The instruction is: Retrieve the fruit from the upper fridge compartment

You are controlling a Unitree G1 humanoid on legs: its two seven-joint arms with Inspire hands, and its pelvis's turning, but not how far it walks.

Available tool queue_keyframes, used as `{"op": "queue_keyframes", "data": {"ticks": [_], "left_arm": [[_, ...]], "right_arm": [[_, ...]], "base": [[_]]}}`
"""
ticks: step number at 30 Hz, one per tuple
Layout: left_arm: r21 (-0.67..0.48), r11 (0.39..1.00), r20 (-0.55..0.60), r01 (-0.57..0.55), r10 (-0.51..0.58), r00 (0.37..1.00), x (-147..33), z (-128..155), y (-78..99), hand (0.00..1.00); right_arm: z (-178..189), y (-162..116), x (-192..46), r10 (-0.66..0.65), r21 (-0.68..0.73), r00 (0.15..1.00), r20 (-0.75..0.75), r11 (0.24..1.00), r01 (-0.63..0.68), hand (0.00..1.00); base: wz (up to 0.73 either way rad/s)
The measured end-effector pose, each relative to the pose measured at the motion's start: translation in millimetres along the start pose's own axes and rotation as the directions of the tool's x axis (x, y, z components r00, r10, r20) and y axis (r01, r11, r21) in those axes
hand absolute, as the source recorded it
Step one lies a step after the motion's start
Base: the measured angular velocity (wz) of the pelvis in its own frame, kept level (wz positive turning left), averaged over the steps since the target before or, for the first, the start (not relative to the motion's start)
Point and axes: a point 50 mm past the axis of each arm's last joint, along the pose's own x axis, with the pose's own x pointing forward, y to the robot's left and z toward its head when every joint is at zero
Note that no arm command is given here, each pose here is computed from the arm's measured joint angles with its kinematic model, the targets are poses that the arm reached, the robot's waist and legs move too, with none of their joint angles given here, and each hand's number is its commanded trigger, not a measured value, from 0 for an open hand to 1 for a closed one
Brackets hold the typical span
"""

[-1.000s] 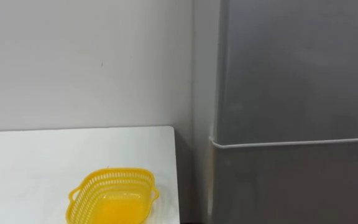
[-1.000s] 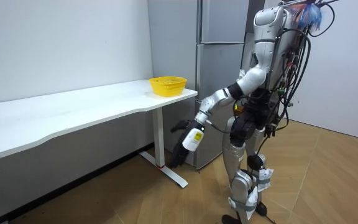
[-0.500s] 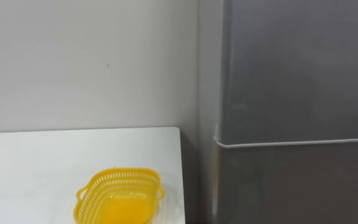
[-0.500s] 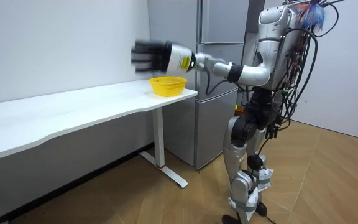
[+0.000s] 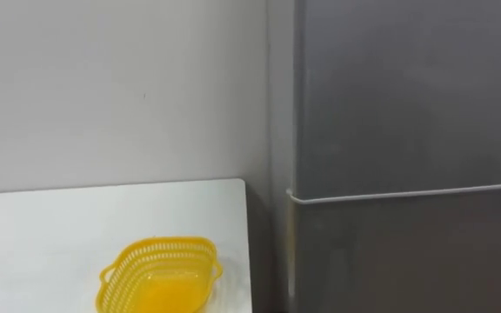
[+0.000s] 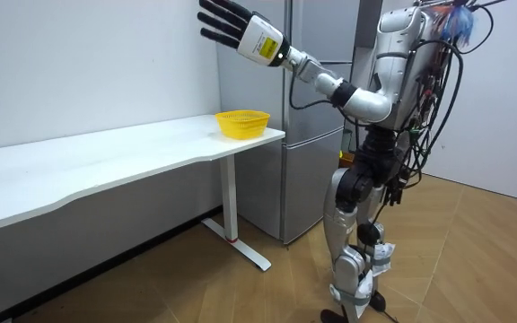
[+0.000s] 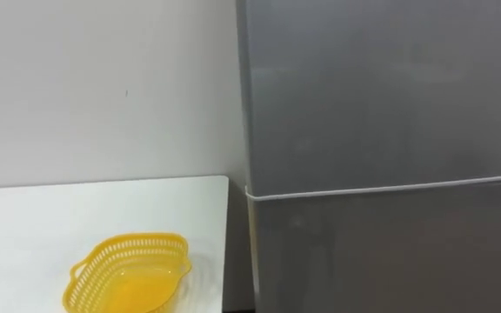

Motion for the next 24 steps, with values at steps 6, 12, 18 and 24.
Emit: {"op": "queue_keyframes", "data": {"ticks": [6,12,18,24], "left_arm": [[-0.103,0.945,0.010,0.309,-0.310,0.951,-2.9,1,-39.3,0.00],[-0.216,0.835,0.041,0.506,-0.510,0.859,-4.0,7,-60.3,0.00],[-0.225,0.754,0.065,0.618,-0.621,0.781,-7.0,8,-72.6,0.00],[-0.241,0.674,0.041,0.699,-0.712,0.701,-14.5,4,-82.3,0.00]], "right_arm": [[5,0,1,0.014,-0.008,1.000,0.002,1.000,-0.014,0.00],[7,-1,1,0.007,-0.038,1.000,0.002,0.999,-0.007,0.00],[10,-5,1,-0.010,-0.042,1.000,0.004,0.999,0.010,0.00],[9,-4,1,-0.005,-0.045,1.000,0.000,0.999,0.005,0.00]], "base": [[-0.04],[-0.03],[-0.05],[0.00]]}}
